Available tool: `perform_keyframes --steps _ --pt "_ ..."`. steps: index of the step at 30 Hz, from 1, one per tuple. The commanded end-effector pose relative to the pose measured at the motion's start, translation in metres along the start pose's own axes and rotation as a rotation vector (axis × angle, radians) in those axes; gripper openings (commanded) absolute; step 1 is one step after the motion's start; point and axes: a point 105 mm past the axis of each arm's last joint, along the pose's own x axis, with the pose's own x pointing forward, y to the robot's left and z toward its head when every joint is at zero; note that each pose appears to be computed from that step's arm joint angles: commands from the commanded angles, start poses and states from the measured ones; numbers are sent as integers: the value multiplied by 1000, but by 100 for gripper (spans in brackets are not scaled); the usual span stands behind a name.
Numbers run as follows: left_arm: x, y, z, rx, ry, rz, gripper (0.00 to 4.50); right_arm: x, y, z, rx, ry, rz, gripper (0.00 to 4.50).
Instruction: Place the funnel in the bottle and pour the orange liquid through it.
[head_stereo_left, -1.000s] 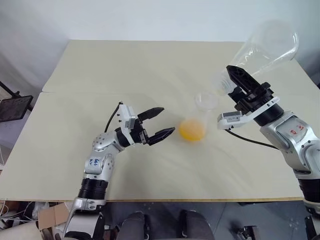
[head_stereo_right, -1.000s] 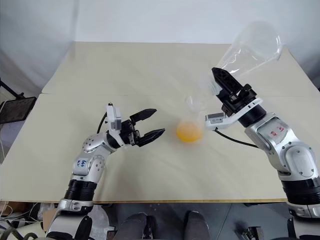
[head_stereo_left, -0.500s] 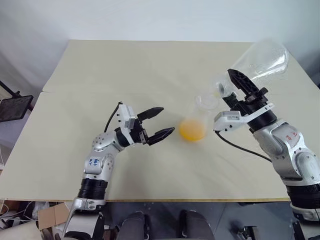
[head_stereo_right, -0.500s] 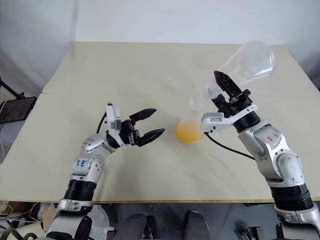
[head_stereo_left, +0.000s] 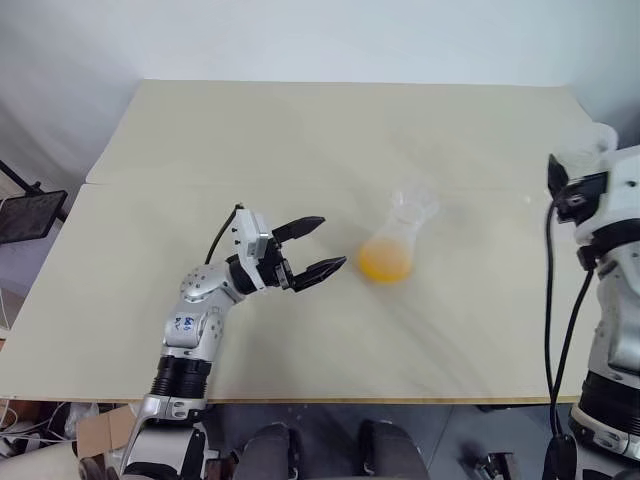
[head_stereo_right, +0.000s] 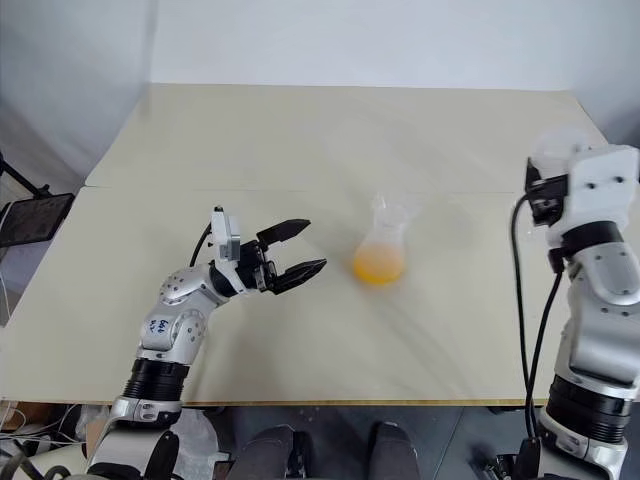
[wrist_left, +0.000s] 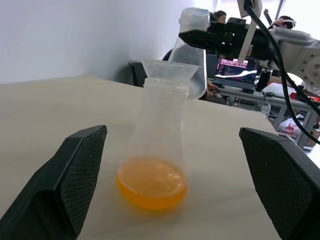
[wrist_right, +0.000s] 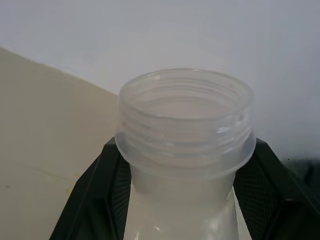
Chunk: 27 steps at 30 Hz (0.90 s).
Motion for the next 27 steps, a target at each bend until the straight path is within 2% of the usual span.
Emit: perform_keyframes --steps 1,4,6,11,14,16,17,20,23,27 --pt "7 -1 8 21 -19 -34 450 -9 -41 -9 117 -31 -113 242" --pt "8 0 8 21 -18 -39 450 -11 -51 -28 177 13 -123 242" --pt "9 1 9 24 -16 -45 450 -12 -59 -41 149 37 -136 242" --pt "10 3 11 29 -15 -49 450 -11 -62 -62 206 75 -151 242" --pt "10 2 12 31 -15 -50 450 -12 -57 -58 211 -3 -124 242" --pt "9 2 12 29 -11 -56 450 -15 -52 -51 243 -61 -94 316" --pt "9 2 13 29 -10 -56 450 -16 -50 -51 240 -67 -88 337" --pt "7 2 13 32 -4 -53 450 -21 -47 -54 236 -59 -86 437" --pt "4 4 13 39 4 -49 450 -27 -50 -47 215 -78 -94 445" --pt "-1 6 15 54 12 -45 450 -37 -67 -22 193 -169 -189 445"
